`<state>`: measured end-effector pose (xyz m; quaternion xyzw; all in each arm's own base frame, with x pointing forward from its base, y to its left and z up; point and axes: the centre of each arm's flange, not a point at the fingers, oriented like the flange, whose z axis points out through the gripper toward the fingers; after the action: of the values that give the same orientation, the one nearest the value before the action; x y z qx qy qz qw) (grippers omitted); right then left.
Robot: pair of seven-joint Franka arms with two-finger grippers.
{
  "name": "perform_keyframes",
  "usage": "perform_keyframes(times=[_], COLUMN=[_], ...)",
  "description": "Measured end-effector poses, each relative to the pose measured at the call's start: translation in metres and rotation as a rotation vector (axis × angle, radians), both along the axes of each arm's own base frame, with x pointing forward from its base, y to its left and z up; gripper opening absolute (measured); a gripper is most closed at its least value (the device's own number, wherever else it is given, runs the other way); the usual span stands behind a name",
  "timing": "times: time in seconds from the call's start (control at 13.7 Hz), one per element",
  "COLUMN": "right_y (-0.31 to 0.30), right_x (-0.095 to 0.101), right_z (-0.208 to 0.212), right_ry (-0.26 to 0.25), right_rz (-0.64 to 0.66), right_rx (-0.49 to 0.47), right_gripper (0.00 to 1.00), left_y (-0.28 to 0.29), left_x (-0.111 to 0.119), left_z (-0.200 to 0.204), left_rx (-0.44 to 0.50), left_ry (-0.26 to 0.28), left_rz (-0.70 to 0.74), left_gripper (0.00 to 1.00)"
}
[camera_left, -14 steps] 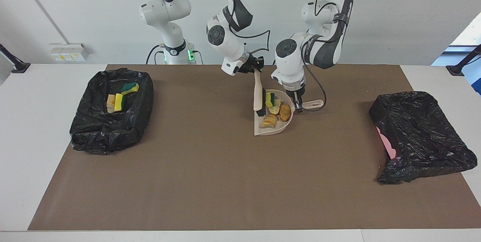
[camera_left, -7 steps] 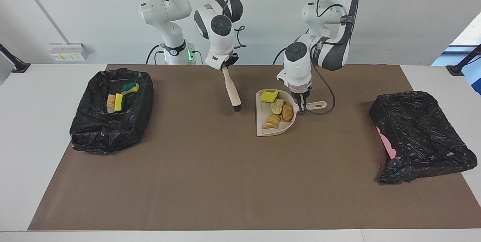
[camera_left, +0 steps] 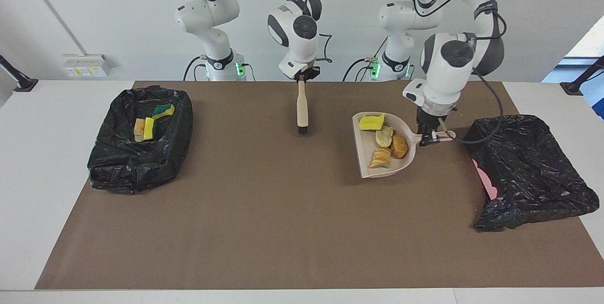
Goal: Sweep and dump trash in bin
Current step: 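Carry the dustpan to the black bag with the left gripper and tip it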
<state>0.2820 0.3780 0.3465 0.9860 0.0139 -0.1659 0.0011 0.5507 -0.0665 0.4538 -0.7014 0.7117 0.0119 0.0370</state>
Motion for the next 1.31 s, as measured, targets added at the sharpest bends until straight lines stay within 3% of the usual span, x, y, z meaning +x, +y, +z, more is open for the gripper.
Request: perform_keyframes(times=[0.29, 0.51, 0.66, 0.8, 1.09, 1.16, 1.31], right_y=[0.001, 0.0, 0.0, 0.0, -0.042, -0.064, -0.11], right_x=[0.001, 0.0, 0.001, 0.013, 0.104, 0.13, 0.174], right_z=[-0.012, -0.019, -0.022, -0.013, 0.054, 0.071, 0.095], right_ry=[-0.023, -0.012, -0.008, -0.026, -0.09, -0.121, -0.186], right_rz=[-0.004, -0.002, -0.005, -0.015, -0.087, -0.132, -0.175], right_rx=[0.018, 0.011, 0.009, 0.033, 0.112, 0.12, 0.118], right_gripper=[0.27, 0.27, 0.27, 0.43, 0.93, 1.0, 1.0], left_y=[0.127, 0.227, 0.277, 0.304, 0.346, 0.355, 0.363], left_x=[0.006, -0.01, -0.02, -0.023, -0.015, -0.014, -0.009], left_z=[0.037, 0.052, 0.068, 0.076, 0.086, 0.088, 0.092], left_rx=[-0.046, -0.131, -0.125, -0.061, 0.156, 0.241, 0.391], left_ry=[-0.031, -0.063, -0.092, -0.102, -0.161, -0.17, -0.162], left_rz=[0.173, 0.31, 0.343, 0.323, 0.296, 0.268, 0.198], left_gripper=[0.32, 0.32, 0.32, 0.32, 0.32, 0.32, 0.32])
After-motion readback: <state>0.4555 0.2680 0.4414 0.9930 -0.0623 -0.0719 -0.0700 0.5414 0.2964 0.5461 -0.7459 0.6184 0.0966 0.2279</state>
